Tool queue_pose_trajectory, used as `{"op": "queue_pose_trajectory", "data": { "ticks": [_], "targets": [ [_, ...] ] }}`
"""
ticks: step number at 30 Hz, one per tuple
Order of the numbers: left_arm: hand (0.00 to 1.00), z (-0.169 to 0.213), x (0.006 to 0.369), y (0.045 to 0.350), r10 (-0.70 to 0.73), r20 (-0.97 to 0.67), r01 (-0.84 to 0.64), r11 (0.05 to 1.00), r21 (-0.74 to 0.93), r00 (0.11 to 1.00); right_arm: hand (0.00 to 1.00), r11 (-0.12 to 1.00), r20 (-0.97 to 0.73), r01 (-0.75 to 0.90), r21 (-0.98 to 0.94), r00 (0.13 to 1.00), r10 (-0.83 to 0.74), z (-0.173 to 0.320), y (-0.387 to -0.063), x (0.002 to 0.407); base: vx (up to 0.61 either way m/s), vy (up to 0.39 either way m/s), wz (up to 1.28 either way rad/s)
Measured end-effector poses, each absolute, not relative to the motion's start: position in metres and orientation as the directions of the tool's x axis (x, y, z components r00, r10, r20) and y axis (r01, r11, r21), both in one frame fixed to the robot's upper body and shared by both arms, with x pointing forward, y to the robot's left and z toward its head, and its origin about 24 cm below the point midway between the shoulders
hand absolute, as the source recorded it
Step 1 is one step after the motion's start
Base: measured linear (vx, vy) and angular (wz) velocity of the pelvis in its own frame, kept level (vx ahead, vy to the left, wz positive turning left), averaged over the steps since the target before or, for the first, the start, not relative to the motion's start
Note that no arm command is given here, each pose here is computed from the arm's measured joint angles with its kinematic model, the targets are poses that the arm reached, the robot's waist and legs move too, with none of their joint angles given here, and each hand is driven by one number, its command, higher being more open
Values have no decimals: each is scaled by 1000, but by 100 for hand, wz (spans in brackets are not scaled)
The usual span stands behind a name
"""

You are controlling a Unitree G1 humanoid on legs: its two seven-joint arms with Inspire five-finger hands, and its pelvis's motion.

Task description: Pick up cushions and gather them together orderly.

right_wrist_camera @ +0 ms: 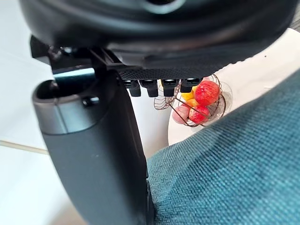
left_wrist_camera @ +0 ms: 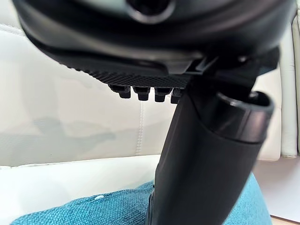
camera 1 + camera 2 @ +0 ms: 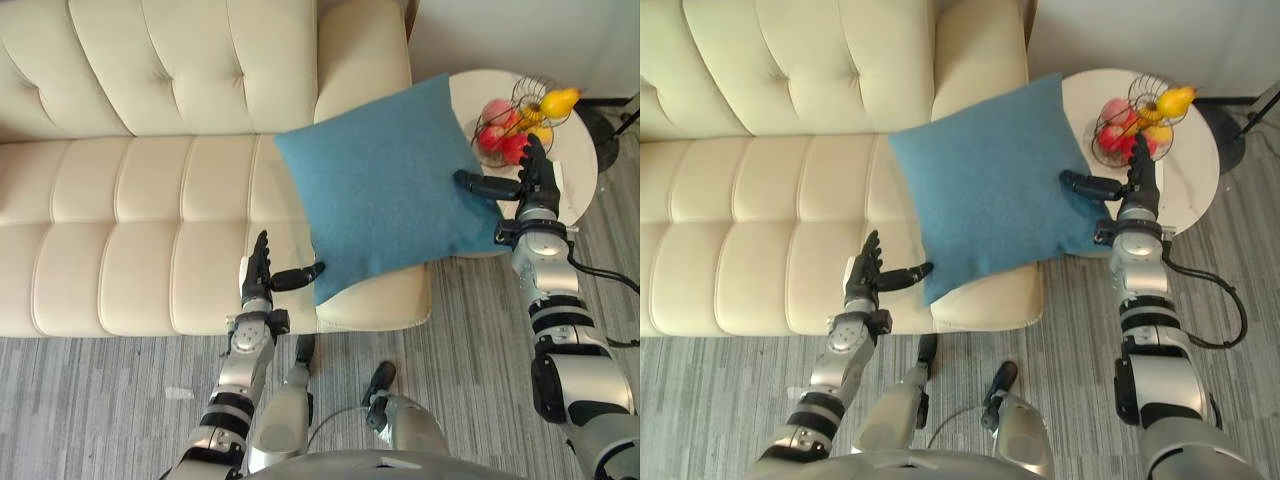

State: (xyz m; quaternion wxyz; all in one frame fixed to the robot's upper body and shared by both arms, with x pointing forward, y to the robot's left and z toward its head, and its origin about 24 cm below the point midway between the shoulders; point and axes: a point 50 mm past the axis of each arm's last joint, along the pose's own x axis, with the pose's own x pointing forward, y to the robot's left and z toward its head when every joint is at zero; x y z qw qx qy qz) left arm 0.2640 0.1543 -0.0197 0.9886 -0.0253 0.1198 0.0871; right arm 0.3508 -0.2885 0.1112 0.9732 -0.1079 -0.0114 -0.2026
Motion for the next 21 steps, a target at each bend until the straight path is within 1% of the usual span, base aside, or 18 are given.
{"op": "queue_pose_trajectory", "data": {
  "ticks": [3,7,11,12,13,14,17,21],
  "targets": [
    [100,-5,279,147,144,-187,-152,988,-28,972,100,895,82,419,-150,908,-412,123,-284,360,-61,-11,-6],
    [100,11,294,135,116,-139,-124,991,-53,984,100,904,57,422,-62,906,-419,123,-270,369,-47,-23,-6],
    [100,26,310,129,104,-98,-109,993,-48,990,100,914,37,404,-41,915,-402,117,-254,374,-60,-63,-4],
    [100,30,314,128,98,-89,-101,994,-34,991,0,915,36,401,-36,916,-400,117,-251,375,-51,-60,-3],
    [100,32,317,126,94,-83,-97,995,-30,992,0,916,37,400,-33,916,-399,117,-250,375,-66,-84,-3],
    [0,36,320,125,97,-72,-100,995,-30,993,0,918,38,396,-23,918,-395,116,-245,376,-51,-72,0],
    [0,46,326,122,100,-41,-101,994,-28,994,0,921,51,388,-15,921,-387,116,-240,377,-74,-105,1],
    [0,55,332,124,115,-14,-116,993,-21,993,0,930,54,367,-13,929,-366,112,-231,377,-55,-113,-2]
  ]
}}
